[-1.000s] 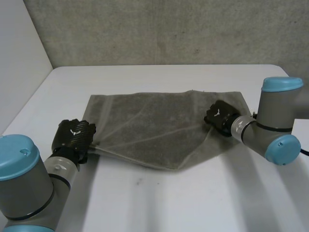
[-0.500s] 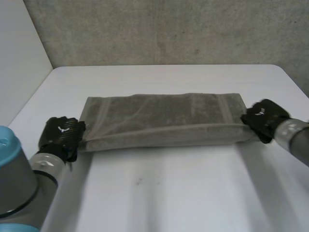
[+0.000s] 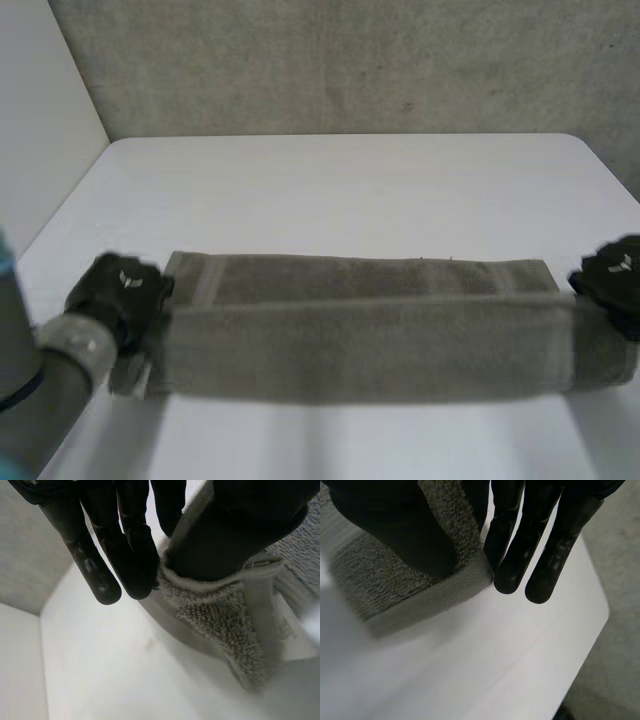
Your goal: Fold the towel.
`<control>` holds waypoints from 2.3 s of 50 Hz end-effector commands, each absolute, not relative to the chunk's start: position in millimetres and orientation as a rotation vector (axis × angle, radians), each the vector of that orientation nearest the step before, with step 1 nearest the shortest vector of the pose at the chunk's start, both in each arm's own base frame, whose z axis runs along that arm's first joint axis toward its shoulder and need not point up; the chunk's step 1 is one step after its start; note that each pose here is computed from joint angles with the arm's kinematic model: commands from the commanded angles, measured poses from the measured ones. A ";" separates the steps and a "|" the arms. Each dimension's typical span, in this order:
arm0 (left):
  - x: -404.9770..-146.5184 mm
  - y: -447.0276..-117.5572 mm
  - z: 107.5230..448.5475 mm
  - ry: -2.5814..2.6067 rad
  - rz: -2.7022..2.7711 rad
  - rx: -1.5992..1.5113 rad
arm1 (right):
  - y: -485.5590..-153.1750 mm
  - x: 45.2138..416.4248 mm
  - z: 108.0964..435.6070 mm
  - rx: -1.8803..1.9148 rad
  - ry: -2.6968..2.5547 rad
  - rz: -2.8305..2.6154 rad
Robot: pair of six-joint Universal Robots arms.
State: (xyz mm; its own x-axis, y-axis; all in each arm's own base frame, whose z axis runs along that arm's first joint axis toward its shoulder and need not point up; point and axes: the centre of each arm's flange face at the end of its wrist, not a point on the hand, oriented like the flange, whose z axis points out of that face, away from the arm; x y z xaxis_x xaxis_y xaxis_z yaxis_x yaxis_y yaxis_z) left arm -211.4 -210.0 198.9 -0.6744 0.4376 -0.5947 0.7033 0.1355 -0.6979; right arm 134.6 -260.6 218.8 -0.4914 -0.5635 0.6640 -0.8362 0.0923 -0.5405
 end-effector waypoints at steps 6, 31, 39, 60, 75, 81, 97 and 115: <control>-256.4 -304.6 160.6 2.053 -1.732 1.075 | -335.0 171.4 179.9 1.197 -2.022 1.411; -272.3 -322.5 149.4 2.020 -1.798 1.072 | -349.3 185.3 172.6 1.116 -1.900 1.565; -262.1 -289.6 177.2 1.959 -1.909 1.021 | -307.0 171.1 166.4 1.148 -2.011 1.524; -229.5 -279.3 193.4 2.237 -2.170 0.518 | -276.9 129.6 150.4 1.008 -2.338 1.574; -248.4 -333.3 183.7 2.195 -2.286 0.629 | -276.4 130.6 140.1 1.021 -2.363 1.574; -245.4 -350.1 181.1 2.181 -2.288 0.604 | -278.3 129.9 138.5 1.016 -2.341 1.592; -230.4 -320.9 199.4 2.291 -2.191 0.637 | -276.7 130.2 131.6 1.033 -2.350 1.572; -249.7 -276.5 165.2 2.534 -1.967 0.911 | -274.3 131.1 130.1 1.037 -2.361 1.566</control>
